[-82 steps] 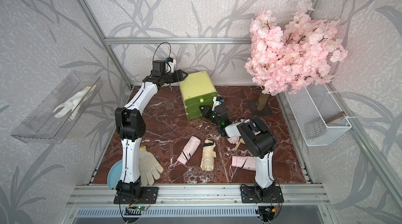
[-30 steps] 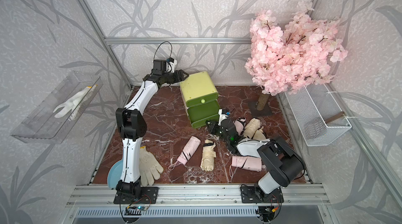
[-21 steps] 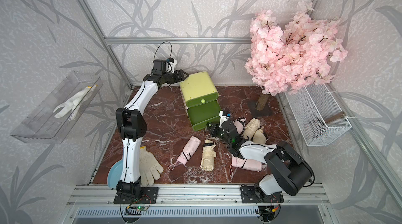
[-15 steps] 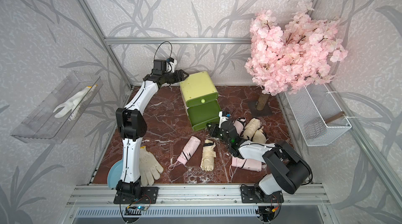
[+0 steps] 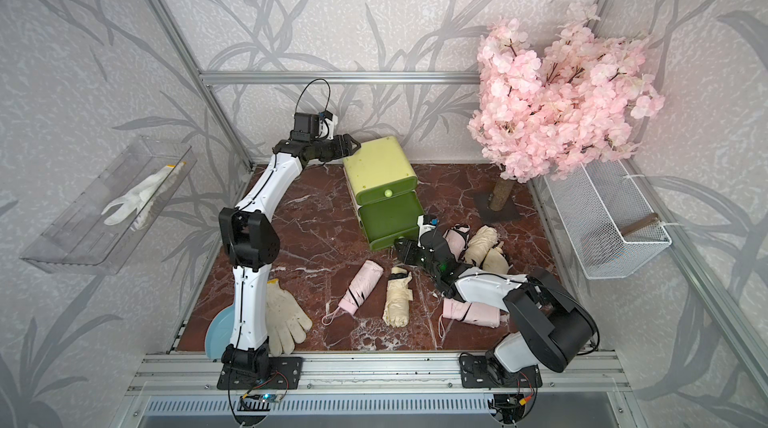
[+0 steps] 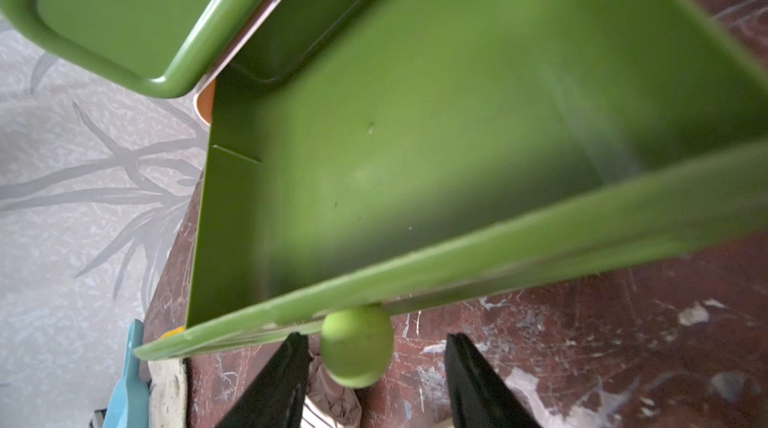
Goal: Place the umbrella in the drawer by color
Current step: Open the drawer in the storage box, then pick up the umbrella from the center of the board.
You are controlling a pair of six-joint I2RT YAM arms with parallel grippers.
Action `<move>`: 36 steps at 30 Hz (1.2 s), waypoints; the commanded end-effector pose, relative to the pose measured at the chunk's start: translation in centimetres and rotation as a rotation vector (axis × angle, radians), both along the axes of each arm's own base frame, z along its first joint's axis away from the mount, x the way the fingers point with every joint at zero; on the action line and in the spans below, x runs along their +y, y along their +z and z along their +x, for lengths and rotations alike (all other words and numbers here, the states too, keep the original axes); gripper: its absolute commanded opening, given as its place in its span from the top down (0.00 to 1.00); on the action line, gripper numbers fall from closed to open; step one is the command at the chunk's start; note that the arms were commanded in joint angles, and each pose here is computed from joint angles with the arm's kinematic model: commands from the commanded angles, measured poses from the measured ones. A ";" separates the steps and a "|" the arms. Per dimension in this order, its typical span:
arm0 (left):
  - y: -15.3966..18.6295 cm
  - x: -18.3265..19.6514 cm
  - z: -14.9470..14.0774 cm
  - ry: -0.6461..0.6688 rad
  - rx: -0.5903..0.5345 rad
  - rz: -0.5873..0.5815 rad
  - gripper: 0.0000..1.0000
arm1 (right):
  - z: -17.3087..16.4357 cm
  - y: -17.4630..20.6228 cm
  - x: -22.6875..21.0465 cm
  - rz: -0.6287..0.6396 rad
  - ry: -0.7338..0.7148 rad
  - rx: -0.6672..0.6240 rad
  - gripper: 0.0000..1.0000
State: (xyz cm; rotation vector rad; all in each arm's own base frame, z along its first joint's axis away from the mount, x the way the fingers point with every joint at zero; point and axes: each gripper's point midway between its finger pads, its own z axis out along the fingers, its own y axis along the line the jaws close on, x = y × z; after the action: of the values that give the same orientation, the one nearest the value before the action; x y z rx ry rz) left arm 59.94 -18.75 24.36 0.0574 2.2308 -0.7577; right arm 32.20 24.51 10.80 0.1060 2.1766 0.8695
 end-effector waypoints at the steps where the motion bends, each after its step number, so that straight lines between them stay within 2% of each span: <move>1: 4.0 -0.2 -3.1 -0.012 -0.015 0.036 0.14 | -0.5 2.1 -0.6 -0.063 0.016 -0.020 0.38; 3: 5.1 0.5 -3.8 0.009 -0.028 0.054 0.01 | -1.2 2.9 -1.4 -0.105 0.018 -0.029 0.38; 4: 5.6 0.9 -4.3 0.020 -0.033 0.063 0.00 | -1.5 3.4 -1.9 -0.127 0.017 -0.038 0.38; 11: 8.0 3.3 -7.8 0.095 -0.064 0.056 0.00 | -4.2 6.9 -4.5 -0.259 0.052 -0.081 0.37; 15: 8.8 5.0 -11.9 0.161 -0.080 0.063 0.01 | -6.3 7.8 -5.6 -0.374 0.097 -0.061 0.37; 17: 7.0 5.3 -14.8 0.184 -0.053 0.059 0.01 | -7.3 7.4 -5.7 -0.405 0.114 -0.037 0.37; 21: 3.9 4.2 -21.3 0.195 -0.110 0.055 0.01 | -8.8 5.4 -4.8 -0.404 0.135 0.016 0.36; 23: 2.2 3.7 -24.3 0.178 -0.110 0.060 0.01 | -9.5 4.0 -4.0 -0.419 0.155 0.047 0.28; 27: -1.3 2.8 -29.6 0.126 -0.095 0.044 0.01 | -10.5 1.3 -1.8 -0.434 0.193 0.104 0.23; 28: -2.2 2.7 -30.5 0.116 -0.091 0.034 0.01 | -10.5 0.5 -1.3 -0.428 0.198 0.123 0.03; 31: -3.8 2.4 -32.4 0.086 -0.082 0.012 0.02 | -11.4 -1.1 1.0 -0.420 0.245 0.158 0.01; 36: -4.7 2.6 -34.0 0.068 -0.090 0.020 0.02 | -11.9 -4.2 2.0 -0.469 0.255 0.225 0.00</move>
State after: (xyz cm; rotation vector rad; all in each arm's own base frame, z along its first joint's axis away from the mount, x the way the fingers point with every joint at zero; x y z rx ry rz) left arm 25.70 -16.26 18.23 0.0398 2.2154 -0.6715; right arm 19.92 25.57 6.76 -0.3784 2.5947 0.4427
